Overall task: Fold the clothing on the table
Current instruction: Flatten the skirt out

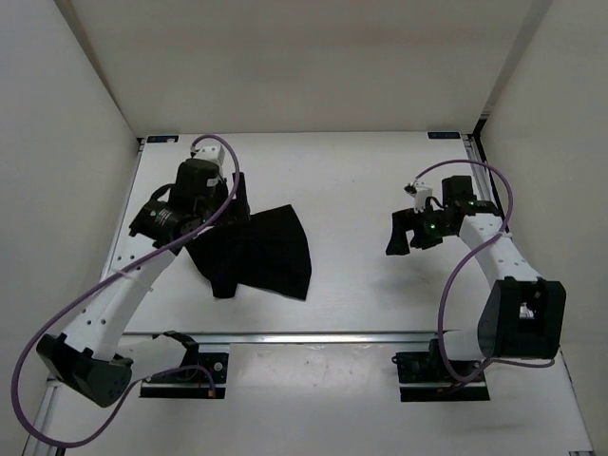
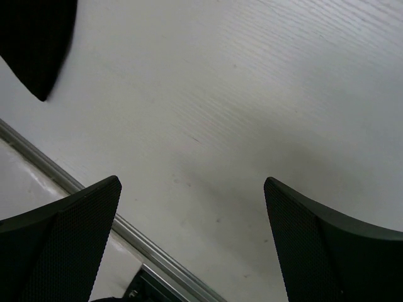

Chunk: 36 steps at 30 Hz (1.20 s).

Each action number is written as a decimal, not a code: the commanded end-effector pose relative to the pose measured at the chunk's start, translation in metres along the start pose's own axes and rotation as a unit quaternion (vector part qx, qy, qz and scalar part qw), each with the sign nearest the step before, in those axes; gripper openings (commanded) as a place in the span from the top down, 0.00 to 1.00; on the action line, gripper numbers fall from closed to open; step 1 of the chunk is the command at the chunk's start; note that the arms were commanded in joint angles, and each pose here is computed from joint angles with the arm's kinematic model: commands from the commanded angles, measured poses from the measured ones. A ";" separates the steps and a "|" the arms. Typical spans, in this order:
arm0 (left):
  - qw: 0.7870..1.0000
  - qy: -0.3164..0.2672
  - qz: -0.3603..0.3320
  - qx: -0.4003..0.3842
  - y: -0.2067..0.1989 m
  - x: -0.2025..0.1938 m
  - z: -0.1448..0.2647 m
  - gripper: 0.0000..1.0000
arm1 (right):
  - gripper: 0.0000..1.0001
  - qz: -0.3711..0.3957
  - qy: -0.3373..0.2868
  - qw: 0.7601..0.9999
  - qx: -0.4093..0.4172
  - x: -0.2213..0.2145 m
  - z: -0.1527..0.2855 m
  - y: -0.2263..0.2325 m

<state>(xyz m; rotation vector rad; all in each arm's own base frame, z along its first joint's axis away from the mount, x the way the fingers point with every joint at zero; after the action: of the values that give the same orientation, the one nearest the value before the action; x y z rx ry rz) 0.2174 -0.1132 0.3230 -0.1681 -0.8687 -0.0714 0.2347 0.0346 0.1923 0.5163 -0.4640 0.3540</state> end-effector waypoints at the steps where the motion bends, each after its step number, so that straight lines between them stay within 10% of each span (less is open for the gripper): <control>1: 0.991 0.110 -0.038 0.073 0.022 -0.037 -0.031 0.02 | 0.01 -0.015 -0.039 0.997 0.059 0.025 0.000 0.006; 13: 0.926 0.218 -0.027 0.309 0.107 -0.061 -0.068 0.01 | 0.01 0.202 0.022 0.975 0.089 0.060 -0.032 0.079; 32: 0.968 0.152 0.062 0.192 0.123 -0.076 -0.129 0.02 | 0.02 0.212 0.014 0.977 0.025 0.067 -0.010 0.067; 36: 0.973 0.139 0.063 0.176 0.118 -0.072 -0.135 0.24 | 0.02 0.200 0.013 0.980 0.021 0.062 -0.007 0.064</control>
<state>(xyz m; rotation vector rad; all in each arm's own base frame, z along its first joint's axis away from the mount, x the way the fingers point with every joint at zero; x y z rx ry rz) 0.2758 -0.0143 0.1619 0.1787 -0.4907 0.1801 0.2675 0.1110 0.2303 0.4749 -0.4969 0.7650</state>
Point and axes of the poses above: each gripper's point midway between its finger pads, its own z axis back along the fingers, its own y axis along the line the jaws close on, x = y × z, the point moved 10 cm from there along z, back along the fingers, and after that the axes turned 5 degrees about -z, right-handed, at the moved point
